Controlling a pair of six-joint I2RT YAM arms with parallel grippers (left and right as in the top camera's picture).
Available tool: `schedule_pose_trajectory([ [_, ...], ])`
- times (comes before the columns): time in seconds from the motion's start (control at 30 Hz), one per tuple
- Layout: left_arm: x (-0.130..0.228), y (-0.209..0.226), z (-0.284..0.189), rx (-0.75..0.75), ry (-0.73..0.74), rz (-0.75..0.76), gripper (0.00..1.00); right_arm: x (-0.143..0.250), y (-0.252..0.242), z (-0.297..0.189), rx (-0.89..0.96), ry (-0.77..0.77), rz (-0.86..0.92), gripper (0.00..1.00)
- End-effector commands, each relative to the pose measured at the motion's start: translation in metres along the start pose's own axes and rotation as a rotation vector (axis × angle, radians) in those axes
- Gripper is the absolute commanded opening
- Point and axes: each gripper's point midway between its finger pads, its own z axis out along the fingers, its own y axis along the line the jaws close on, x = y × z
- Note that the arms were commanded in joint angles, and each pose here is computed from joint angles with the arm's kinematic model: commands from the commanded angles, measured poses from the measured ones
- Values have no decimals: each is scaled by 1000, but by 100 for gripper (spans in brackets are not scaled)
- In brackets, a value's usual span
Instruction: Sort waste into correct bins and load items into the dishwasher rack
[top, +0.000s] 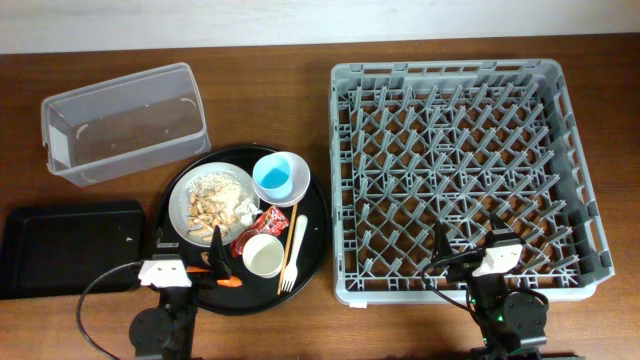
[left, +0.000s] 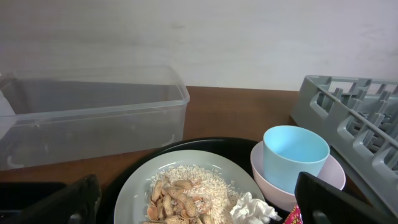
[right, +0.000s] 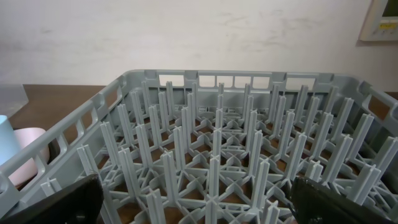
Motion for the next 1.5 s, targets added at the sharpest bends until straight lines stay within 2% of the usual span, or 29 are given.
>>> schedule_pose_trajectory([
  [0.0,1,1,0,-8,-1,13,99,1,2,0,-8,0,10,99],
  [0.17,1,1,0,-7,-2,12,99,2,2,0,-10,1,12,98],
  [0.3,-1,-6,-1,34,5,6,99,2,8,-1,-43,13,143,99],
  [0.43,-7,-8,-12,31,88,-5,99,-6,22,-9,-118,65,218,99],
  [0.7,-37,-10,-17,21,236,-15,99,-34,24,-34,-106,181,228,99],
  [0.83,-51,-10,-4,14,358,-23,99,-48,26,-45,-95,281,236,99],
  [1.07,-54,-10,24,-8,728,-49,99,-49,26,-51,-45,614,260,99],
  [1.23,-33,-9,29,-22,935,-65,99,-39,28,-43,-33,793,276,99],
  [1.47,0,-30,49,102,1046,-148,99,-15,14,-35,57,909,248,99],
])
